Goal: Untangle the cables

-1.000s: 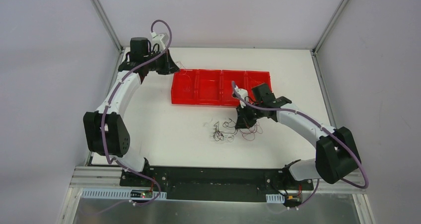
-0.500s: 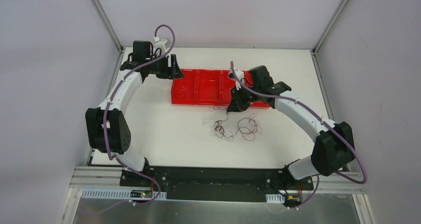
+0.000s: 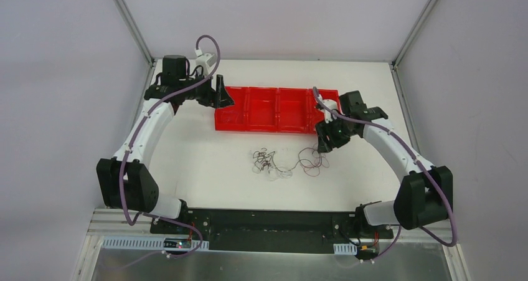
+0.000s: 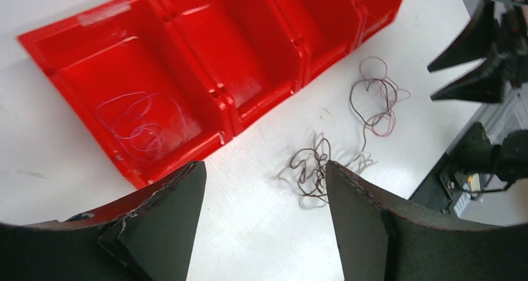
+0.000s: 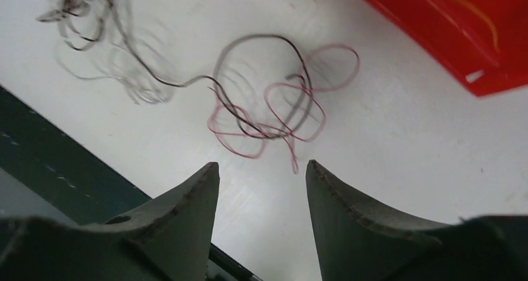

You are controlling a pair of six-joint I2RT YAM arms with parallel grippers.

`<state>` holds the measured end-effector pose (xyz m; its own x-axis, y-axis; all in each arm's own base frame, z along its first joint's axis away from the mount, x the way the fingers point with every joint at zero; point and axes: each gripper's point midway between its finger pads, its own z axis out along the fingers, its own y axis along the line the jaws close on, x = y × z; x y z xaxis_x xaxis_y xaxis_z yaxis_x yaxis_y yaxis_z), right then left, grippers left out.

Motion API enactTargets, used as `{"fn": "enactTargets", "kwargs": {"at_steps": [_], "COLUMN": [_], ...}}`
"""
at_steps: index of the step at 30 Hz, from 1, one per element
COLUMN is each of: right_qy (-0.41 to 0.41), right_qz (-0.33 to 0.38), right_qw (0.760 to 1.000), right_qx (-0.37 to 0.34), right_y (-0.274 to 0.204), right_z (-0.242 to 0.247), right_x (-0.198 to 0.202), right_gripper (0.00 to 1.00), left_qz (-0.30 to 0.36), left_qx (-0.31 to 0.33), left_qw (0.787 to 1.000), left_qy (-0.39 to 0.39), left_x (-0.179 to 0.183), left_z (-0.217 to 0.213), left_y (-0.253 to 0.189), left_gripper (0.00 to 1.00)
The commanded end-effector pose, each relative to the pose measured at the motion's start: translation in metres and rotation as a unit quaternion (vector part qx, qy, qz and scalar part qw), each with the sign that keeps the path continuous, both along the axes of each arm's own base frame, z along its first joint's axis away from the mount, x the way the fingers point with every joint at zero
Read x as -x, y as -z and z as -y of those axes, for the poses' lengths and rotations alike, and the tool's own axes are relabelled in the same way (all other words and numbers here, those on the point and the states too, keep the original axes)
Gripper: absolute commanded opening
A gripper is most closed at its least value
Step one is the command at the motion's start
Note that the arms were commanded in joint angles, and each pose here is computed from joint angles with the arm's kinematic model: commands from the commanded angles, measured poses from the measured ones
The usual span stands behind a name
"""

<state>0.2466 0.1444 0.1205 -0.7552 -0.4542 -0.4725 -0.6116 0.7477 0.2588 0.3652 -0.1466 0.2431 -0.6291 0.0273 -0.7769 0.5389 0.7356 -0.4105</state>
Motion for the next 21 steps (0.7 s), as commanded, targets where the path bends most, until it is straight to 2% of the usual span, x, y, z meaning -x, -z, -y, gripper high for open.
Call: {"fn": "enactTargets", "kwargs": {"at_steps": [1,6,11,16,19,21], "right_qy": [0.025,0.043,0.009,0.021,0.027,0.027], "right_qz": [-0.015,-0.052,-0.108,-0.138,-0.147,-0.154], "right_qw": [0.994,0.993,0.993,0.99,0.989,0.987], "right_qx": [0.102,0.101,0.044,0.014,0.019,0.023], "right_y": [0.026,0.041,0.048,0.054,0.061,0.063], "right_z": [0.055,0.059,0.038,0.024,0.023,0.024], "right_x": [0.007,0.0,0.017,0.014,0.01,0.01], "right_gripper": [0.55,0.53,0.54,0.54,0.45,0.34], "left_qz": [0.009,0.002,-0.002,-0.043,-0.078,-0.08], "left_qx": [-0.001,-0.006,-0.004,0.003,-0.012,-0.035], "left_qw": [0.998,0.997,0.996,0.991,0.98,0.971], "left_qy": [0.065,0.071,0.085,0.127,0.181,0.221], "left_x": [0.028,0.033,0.04,0.066,0.1,0.119], "left_z": [0.024,0.033,0.039,0.066,0.095,0.109], "left_y": [0.0,0.004,0.008,0.028,0.057,0.074], "left_gripper": [0.71,0.7,0.7,0.7,0.7,0.71]}}
